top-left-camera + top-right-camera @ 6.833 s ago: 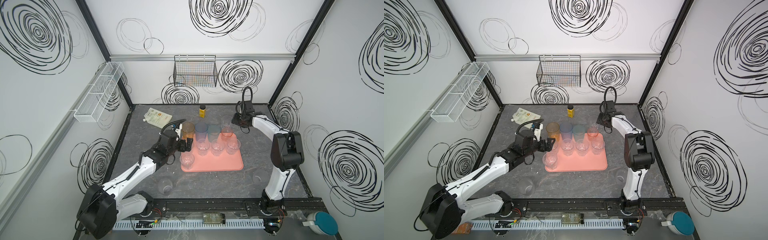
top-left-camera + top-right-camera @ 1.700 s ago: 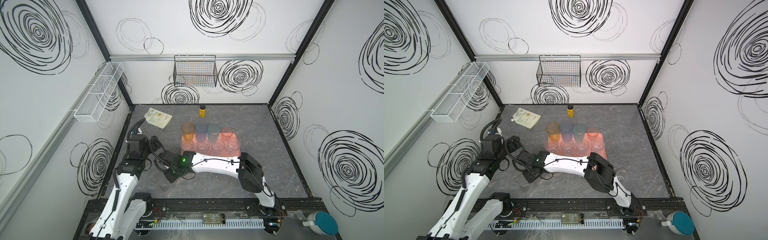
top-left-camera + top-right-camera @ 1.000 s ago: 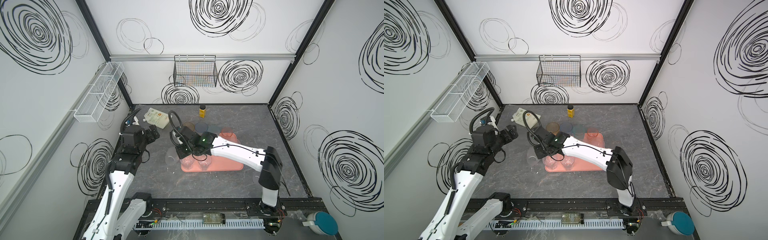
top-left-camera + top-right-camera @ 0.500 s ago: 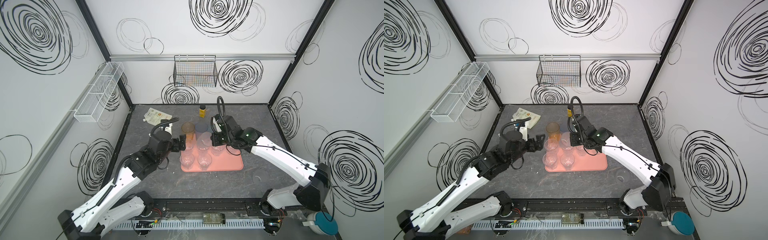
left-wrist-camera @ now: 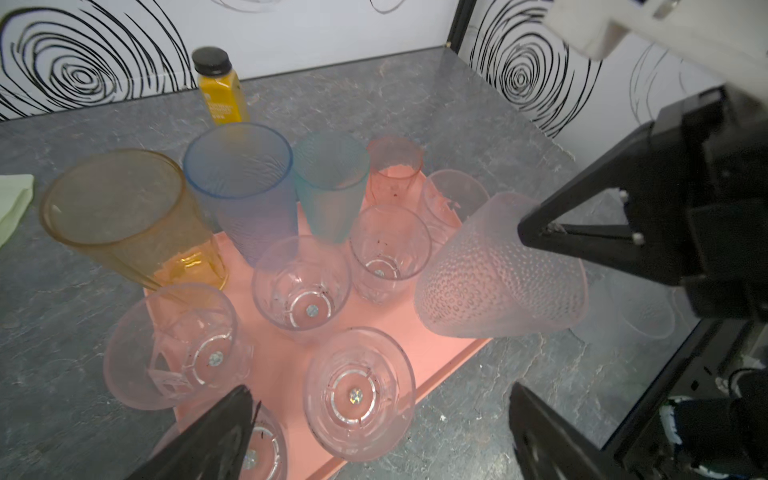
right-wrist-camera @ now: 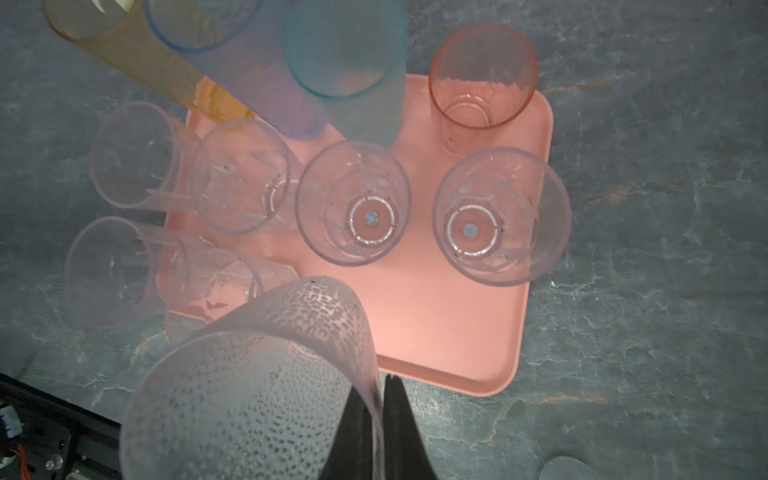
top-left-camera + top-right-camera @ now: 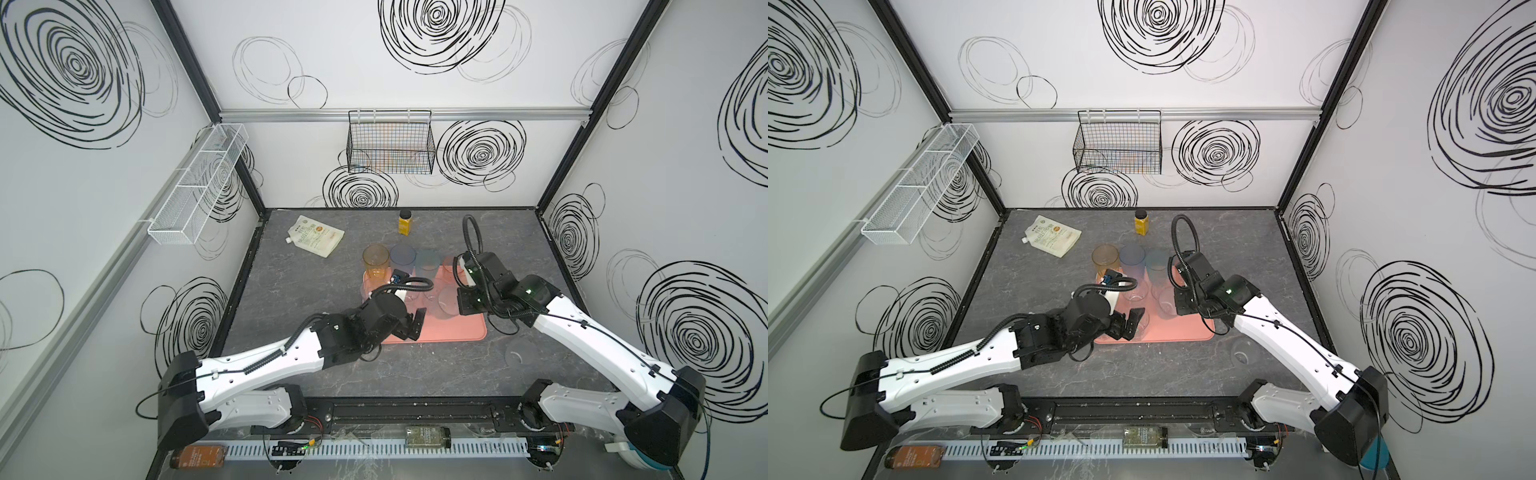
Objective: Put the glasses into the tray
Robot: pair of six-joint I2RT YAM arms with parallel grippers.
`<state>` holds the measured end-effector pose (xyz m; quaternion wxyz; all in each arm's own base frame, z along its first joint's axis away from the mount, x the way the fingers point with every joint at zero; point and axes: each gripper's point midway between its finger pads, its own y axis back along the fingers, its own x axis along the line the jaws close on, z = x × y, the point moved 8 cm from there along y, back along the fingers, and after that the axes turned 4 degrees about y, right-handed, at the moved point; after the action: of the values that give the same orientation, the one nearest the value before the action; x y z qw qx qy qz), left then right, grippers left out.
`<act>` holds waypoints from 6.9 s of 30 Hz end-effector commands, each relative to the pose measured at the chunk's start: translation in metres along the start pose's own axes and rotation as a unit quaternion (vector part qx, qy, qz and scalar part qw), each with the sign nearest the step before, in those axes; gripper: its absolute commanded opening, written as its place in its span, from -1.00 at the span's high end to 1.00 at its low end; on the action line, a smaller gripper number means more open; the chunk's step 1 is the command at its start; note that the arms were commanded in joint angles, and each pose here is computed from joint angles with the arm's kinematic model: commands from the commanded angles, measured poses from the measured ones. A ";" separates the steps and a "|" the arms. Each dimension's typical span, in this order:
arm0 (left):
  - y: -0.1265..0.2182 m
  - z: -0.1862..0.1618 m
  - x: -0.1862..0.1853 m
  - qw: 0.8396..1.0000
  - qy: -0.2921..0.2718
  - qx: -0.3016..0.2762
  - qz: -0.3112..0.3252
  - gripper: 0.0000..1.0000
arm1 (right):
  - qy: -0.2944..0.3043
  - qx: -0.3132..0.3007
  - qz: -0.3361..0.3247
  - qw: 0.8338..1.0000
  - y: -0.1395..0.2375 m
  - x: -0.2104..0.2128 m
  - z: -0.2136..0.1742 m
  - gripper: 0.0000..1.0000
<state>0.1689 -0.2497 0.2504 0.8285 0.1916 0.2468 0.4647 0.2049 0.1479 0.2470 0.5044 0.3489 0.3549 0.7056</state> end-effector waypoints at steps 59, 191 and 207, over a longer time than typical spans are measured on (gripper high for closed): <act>-0.025 0.000 -0.026 0.996 -0.037 -0.057 -0.052 -0.92 | -0.164 0.082 -0.216 0.959 0.001 -0.085 -0.077 0.09; 0.031 -0.047 0.286 0.859 0.063 -0.395 0.319 -0.92 | -0.107 -0.349 -0.347 0.864 -0.086 -0.224 -0.001 -0.50; -0.001 -0.037 0.292 0.881 0.047 -0.338 0.328 -0.92 | -0.086 -0.380 -0.300 0.871 -0.077 -0.220 -0.010 -1.00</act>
<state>0.2712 0.0071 0.1424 0.6336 -0.0457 0.0596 0.7700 0.2882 -0.0467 0.1358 0.8184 0.0907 0.1273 0.5531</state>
